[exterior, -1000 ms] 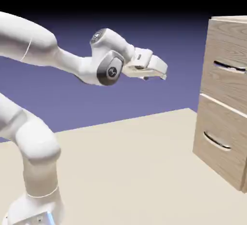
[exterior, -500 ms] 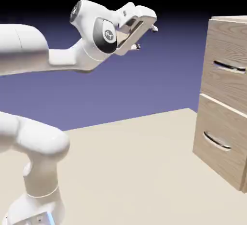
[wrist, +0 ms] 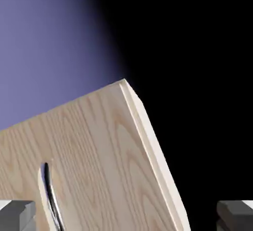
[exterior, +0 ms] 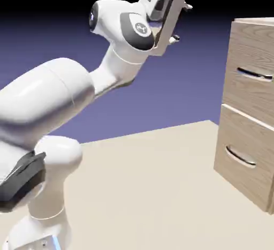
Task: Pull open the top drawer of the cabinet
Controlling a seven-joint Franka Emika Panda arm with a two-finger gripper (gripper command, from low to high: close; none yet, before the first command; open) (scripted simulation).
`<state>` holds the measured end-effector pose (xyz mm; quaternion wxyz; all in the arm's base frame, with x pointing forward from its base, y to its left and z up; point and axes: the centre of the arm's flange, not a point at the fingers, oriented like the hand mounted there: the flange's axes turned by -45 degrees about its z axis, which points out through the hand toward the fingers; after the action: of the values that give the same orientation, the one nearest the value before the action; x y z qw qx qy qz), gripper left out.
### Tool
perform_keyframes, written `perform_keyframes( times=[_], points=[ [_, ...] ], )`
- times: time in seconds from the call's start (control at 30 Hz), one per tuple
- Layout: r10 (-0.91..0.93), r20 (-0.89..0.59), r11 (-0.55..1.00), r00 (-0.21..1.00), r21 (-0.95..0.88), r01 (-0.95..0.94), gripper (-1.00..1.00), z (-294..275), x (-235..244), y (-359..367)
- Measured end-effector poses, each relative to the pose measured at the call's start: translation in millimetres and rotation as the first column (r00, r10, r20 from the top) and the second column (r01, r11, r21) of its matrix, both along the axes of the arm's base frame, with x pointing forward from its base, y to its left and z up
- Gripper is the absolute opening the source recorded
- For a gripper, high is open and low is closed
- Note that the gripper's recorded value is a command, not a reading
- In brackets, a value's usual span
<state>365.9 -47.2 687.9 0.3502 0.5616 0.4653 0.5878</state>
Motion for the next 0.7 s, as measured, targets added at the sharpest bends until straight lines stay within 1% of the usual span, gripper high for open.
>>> perform_keyframes(
  times=[0.17, 0.33, 0.53, 0.7],
  points=[
    [-0.030, 0.054, 0.997, 0.998, -0.063, 0.033, 0.00, -19, 38, -21],
    [-0.064, 0.087, 0.989, 0.994, -0.128, 0.075, 0.00, -52, 86, -30],
    [-0.100, 0.105, 0.969, 0.989, -0.217, 0.121, 0.00, -109, 149, -20],
    [-0.121, 0.110, 0.940, 0.986, -0.307, 0.150, 0.00, -169, 200, 8]
  ],
)
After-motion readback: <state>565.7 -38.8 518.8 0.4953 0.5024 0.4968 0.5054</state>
